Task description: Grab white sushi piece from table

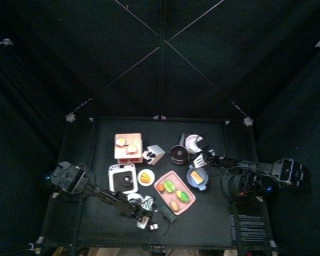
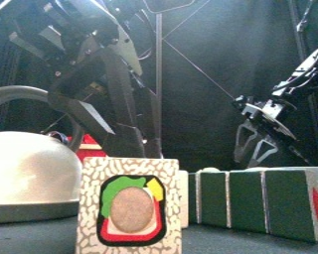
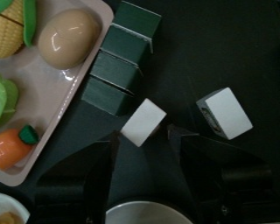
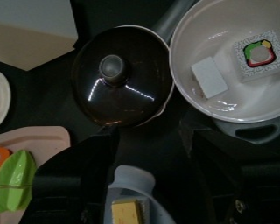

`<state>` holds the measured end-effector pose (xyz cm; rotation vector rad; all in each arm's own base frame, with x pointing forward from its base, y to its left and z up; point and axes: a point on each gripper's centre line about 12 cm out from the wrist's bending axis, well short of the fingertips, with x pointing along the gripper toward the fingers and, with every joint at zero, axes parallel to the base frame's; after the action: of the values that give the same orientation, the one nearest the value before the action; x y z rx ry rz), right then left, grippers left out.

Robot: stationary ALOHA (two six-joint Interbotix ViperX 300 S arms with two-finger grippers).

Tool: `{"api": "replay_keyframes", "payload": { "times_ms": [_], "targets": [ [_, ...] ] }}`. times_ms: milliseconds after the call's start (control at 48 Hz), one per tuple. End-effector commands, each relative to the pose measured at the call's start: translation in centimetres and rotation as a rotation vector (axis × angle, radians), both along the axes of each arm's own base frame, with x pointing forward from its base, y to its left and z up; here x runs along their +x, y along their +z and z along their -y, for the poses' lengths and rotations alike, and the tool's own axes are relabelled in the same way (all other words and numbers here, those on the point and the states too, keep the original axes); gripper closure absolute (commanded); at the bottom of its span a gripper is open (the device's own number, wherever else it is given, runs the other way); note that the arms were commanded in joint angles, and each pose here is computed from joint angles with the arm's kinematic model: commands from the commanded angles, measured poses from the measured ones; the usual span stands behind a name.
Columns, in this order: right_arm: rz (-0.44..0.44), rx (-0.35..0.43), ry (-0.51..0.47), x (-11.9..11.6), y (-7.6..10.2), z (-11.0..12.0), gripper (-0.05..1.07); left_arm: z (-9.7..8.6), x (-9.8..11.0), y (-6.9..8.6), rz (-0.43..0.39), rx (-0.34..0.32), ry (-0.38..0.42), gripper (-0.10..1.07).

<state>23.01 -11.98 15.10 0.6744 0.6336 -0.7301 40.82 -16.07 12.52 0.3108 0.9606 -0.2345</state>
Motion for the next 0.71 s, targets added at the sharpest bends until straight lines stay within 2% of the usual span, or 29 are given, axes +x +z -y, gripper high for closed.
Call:
{"api": "replay_keyframes", "payload": {
  "times_ms": [0,375,688],
  "targets": [
    [0.026,-0.012,0.004,0.48,0.8,0.15,0.12,0.05,0.29,1.29,0.041,-0.005,-0.016,0.12],
    [0.022,-0.008,0.004,0.35,0.61,0.07,0.12,-0.1,0.76,1.65,0.072,0.016,-0.048,0.12],
    [0.015,-0.005,0.004,0.28,0.39,0.04,0.12,-0.35,1.18,1.19,0.091,0.013,-0.063,0.12]
  ]
}}
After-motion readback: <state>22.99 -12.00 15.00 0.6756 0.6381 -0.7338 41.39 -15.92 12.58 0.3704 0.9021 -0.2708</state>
